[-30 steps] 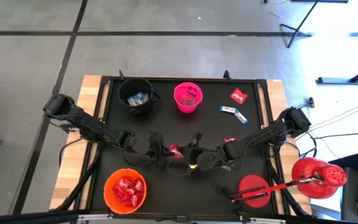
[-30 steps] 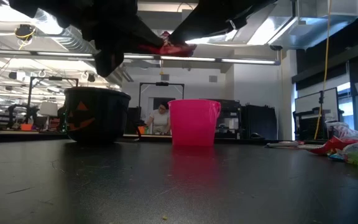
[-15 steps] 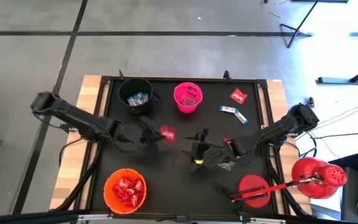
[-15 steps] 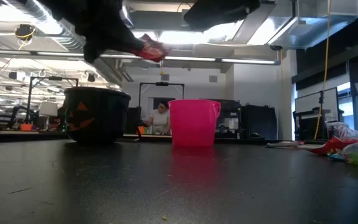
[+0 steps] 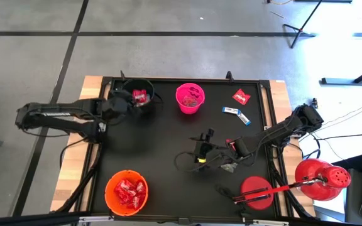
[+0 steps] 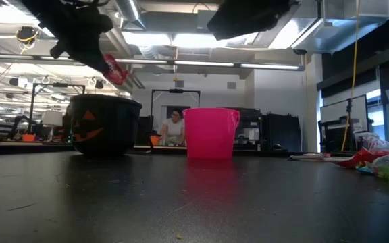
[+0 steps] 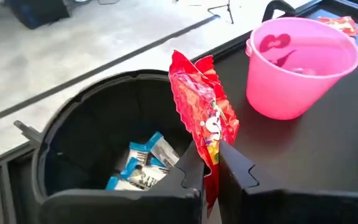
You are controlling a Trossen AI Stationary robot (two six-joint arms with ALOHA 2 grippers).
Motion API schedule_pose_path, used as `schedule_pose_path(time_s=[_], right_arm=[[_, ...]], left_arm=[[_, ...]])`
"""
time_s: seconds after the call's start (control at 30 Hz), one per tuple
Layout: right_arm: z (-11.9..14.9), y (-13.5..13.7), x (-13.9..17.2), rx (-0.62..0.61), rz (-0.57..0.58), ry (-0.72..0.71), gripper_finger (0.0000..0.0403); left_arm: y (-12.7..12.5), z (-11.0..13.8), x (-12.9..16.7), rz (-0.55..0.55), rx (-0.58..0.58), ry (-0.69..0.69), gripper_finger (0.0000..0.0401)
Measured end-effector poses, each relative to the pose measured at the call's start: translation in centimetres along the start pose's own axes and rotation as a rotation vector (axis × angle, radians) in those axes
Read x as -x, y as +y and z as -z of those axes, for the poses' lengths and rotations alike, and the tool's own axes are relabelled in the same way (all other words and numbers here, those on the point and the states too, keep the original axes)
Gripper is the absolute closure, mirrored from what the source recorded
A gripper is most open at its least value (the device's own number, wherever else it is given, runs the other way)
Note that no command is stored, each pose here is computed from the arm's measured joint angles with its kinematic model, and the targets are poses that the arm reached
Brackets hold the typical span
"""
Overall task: Organize candy in baskets
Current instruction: Put the red candy into the orange bucket
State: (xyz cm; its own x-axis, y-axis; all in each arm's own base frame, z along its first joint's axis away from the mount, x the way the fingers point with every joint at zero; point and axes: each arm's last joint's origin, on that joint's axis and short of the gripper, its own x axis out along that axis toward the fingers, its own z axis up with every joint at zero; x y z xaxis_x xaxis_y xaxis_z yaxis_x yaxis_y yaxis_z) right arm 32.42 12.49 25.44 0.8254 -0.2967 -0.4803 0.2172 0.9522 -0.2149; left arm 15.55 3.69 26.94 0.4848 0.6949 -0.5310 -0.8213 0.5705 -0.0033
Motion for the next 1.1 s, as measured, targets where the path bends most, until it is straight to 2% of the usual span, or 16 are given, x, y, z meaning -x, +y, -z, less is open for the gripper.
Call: schedule_pose_path(time_s=[0.23, 0.33, 0.43, 0.57, 0.67, 0.73, 0.8, 0.9, 1.0, 1.1], right_arm=[[0.1, 0.0, 0.0, -0.002, 0.001, 0.007, 0.0141], [0.1, 0.0, 0.0, -0.001, 0.001, 0.008, 0.0141], [0.2, 0.0, 0.0, 0.007, 0.002, 0.014, 0.0141], [0.1, -0.1, 0.0, 0.013, 0.011, 0.011, 0.0141], [0.2, -0.1, 0.0, 0.017, 0.014, 0.014, 0.0141], [0.3, -0.1, 0.0, 0.023, 0.016, 0.022, 0.0141], [0.4, -0.1, 0.0, 0.031, 0.018, 0.033, 0.0141], [0.6, -0.1, 0.0, 0.018, 0.021, 0.047, 0.0141], [0.6, -0.2, 0.0, 0.015, 0.022, 0.052, 0.0141], [0.6, -0.2, 0.0, 0.015, 0.022, 0.052, 0.0141]], left_arm=[[0.8, -0.3, -0.1, 0.054, -0.004, 0.037, 0.0397], [0.4, -0.4, -0.1, 0.152, -0.074, 0.059, 0.0398], [-0.7, -0.6, 0.5, 0.440, -0.151, 0.083, 0.0399], [-2.6, -0.7, 2.2, 0.867, -0.190, 0.098, 0.0399], [-4.2, -0.7, 4.2, 1.197, -0.170, 0.141, 0.0400], [-5.1, -0.5, 5.7, 1.329, -0.147, 0.171, 0.0400], [-5.8, 0.2, 7.0, 1.374, -0.146, 0.202, 0.0400], [-6.4, 1.6, 8.6, 1.379, -0.155, 0.281, 0.0401], [-6.6, 3.0, 9.9, 1.337, -0.148, 0.354, 0.0401], [-6.7, 4.0, 11.2, 1.299, -0.137, 0.356, 0.0401]])
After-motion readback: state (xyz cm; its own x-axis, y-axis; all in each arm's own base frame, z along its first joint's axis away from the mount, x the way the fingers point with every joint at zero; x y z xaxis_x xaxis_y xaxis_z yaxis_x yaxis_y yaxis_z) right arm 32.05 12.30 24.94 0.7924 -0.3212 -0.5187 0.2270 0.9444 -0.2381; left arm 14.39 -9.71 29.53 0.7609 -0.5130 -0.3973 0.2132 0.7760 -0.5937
